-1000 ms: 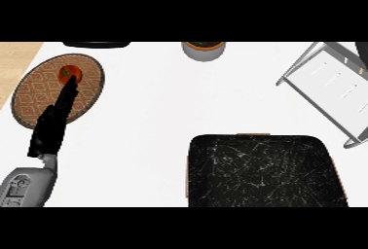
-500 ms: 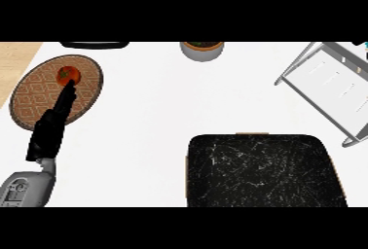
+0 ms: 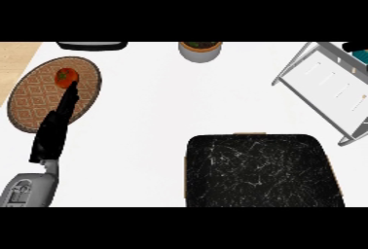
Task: Pick the cupcake from the tray and place it in the tiered basket
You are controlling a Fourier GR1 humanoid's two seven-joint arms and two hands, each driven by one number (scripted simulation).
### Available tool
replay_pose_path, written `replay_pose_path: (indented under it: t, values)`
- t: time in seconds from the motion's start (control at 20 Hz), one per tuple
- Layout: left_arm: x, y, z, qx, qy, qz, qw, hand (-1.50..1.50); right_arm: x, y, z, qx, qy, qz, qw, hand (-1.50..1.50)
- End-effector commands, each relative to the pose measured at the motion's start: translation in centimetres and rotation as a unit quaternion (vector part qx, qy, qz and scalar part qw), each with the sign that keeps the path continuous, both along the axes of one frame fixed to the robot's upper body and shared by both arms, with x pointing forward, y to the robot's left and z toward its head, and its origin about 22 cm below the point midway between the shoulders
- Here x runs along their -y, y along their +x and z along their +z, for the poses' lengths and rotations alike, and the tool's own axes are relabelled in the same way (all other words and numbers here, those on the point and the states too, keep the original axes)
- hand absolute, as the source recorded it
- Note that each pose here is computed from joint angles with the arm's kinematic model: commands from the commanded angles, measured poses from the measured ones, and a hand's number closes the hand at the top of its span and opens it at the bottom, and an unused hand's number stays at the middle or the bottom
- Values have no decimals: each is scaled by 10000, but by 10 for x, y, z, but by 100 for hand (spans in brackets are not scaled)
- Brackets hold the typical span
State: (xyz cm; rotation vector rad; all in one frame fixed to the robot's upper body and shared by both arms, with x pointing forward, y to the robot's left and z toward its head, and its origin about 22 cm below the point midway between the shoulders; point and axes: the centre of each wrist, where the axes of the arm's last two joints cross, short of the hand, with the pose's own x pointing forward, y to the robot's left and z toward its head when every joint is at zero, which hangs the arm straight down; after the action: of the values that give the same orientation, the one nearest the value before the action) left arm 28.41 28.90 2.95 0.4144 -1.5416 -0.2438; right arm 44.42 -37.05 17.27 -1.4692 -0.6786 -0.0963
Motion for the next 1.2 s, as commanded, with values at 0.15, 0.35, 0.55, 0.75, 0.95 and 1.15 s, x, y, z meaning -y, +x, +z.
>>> replay_pose_path:
  t: [0.15,0.35,0.55,0.75,0.95,1.15]
  values:
    - [-9,-1,1,-11,6,51,10000,0,6,-7,-5,989,-285,-84,9947,-150]
    - [-12,6,20,-53,23,9,10000,0,10,-8,27,1562,-514,-146,9863,-150]
    - [-18,-17,2,-82,63,195,9998,0,-13,-8,46,1795,-601,-497,9807,-150]
    - [-27,-16,-8,-110,-26,358,9993,0,-8,-25,41,1801,-47,-786,9805,-150]
    - [-34,-23,-1,-177,34,486,9987,0,-2,-50,40,1871,365,-798,9784,-150]
    - [-36,-35,-15,-204,101,569,9981,0,-4,-87,33,1995,331,-615,9774,-150]
